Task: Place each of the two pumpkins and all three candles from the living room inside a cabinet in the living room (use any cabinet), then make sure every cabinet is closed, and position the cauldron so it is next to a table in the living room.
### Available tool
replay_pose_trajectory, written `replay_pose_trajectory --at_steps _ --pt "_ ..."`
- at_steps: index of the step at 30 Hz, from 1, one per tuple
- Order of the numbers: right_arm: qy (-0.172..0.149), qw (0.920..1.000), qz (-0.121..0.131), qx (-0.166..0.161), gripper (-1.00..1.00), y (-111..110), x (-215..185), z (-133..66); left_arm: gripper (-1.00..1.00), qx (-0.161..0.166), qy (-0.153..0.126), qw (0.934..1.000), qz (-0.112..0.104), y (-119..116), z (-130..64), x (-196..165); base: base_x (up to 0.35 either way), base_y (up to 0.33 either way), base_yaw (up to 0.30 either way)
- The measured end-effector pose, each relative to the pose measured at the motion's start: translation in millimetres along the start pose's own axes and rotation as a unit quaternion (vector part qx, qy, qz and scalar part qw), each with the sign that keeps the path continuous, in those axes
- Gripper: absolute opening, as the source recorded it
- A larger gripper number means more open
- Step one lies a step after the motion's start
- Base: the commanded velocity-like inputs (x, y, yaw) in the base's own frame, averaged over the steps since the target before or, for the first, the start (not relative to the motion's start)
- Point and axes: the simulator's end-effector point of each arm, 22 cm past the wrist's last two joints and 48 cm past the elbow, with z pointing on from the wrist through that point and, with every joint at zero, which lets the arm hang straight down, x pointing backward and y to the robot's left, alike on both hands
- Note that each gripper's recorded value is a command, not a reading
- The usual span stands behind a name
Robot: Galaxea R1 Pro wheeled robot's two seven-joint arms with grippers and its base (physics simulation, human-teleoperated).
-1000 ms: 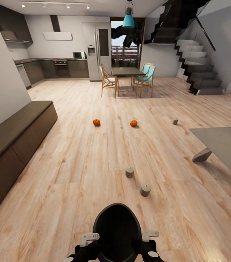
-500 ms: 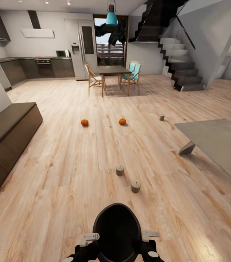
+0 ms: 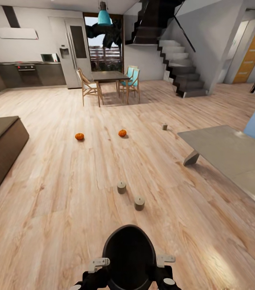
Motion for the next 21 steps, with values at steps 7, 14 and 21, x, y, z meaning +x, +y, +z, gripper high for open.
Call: replay_pose_trajectory --at_steps 7,14,21 --pt "0.002 1.0000 0.000 0.000 -1.00 -0.1 2.1 0.7 -1.00 0.000 0.002 1.0000 -0.001 0.4 0.7 2.0 0.000 0.000 -0.232" --pt "0.004 1.0000 0.000 0.000 -1.00 0.0 3.8 1.4 -1.00 -0.001 0.004 1.0000 -0.001 0.8 1.2 3.6 0.000 0.000 -0.234" --pt "0.006 1.0000 0.000 0.000 -1.00 0.0 5.5 2.0 -1.00 -0.001 0.005 1.0000 -0.001 1.2 1.8 4.8 0.000 0.000 -0.235"
